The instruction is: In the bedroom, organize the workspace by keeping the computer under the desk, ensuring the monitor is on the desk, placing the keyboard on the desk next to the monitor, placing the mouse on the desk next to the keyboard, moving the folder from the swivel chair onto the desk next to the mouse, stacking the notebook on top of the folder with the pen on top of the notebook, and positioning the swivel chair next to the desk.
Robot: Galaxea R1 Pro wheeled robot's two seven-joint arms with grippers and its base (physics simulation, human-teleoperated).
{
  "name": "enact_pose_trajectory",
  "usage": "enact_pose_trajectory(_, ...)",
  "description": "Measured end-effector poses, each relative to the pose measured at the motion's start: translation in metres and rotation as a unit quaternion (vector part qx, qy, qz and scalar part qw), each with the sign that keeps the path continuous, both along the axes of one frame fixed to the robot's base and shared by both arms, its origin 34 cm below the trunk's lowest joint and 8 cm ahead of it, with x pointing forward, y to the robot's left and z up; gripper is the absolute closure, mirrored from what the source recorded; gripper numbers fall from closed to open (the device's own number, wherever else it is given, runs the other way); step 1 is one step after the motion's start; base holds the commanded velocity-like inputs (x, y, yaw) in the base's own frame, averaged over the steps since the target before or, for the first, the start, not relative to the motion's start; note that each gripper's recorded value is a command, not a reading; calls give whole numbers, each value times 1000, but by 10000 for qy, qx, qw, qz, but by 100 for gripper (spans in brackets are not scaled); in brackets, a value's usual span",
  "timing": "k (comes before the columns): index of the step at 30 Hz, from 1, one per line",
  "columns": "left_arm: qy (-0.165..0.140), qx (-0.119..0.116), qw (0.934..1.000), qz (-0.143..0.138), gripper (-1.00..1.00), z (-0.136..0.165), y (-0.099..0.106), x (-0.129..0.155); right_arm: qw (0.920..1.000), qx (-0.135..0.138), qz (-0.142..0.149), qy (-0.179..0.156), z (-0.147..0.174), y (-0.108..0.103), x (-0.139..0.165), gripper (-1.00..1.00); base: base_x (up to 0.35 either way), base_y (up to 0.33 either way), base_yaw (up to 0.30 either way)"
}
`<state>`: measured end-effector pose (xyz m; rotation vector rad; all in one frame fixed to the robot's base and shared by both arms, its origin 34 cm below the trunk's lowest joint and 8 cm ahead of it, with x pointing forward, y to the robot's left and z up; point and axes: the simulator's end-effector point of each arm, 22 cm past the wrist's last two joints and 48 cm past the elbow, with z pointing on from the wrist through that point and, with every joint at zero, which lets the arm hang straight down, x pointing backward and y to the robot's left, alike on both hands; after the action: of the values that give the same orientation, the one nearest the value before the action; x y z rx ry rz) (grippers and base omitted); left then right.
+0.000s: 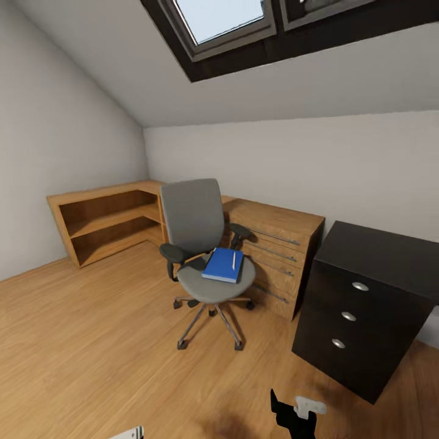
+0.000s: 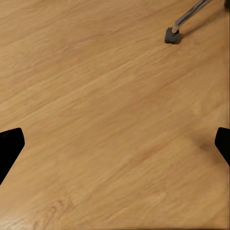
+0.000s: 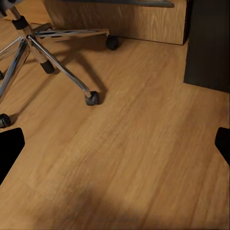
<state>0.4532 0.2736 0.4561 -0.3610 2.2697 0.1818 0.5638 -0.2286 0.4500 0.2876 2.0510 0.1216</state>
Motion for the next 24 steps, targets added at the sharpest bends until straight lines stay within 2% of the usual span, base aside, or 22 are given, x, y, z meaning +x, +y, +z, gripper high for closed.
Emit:
enact_pose_trajectory(7, 62, 2, 10000, -5, -100, 10, -1, -1, 10000, 5, -3, 10, 14, 0, 2, -100, 0, 0, -223)
enact_pose_trajectory(10, 206, 26, 9998, -15, -100, 7, 0, -9, 10000, 17, -22, 17, 19, 1, 3, -100, 0, 0, -56)
enact_pose_trajectory(15, 277, 39, 9996, -25, -100, 12, 1, -12, 10000, 21, -15, 7, 29, 2, 4, -100, 0, 0, -17)
enact_pose_trajectory(19, 298, 36, 9995, -34, -100, 19, 0, -12, 9994, -82, -38, -321, 49, -4, 10, -100, 0, 0, -1)
enact_pose_trajectory(24, 300, 36, 9995, -34, -100, 28, -1, -11, 9991, -97, -59, -397, 62, -4, 11, -100, 0, 0, 0)
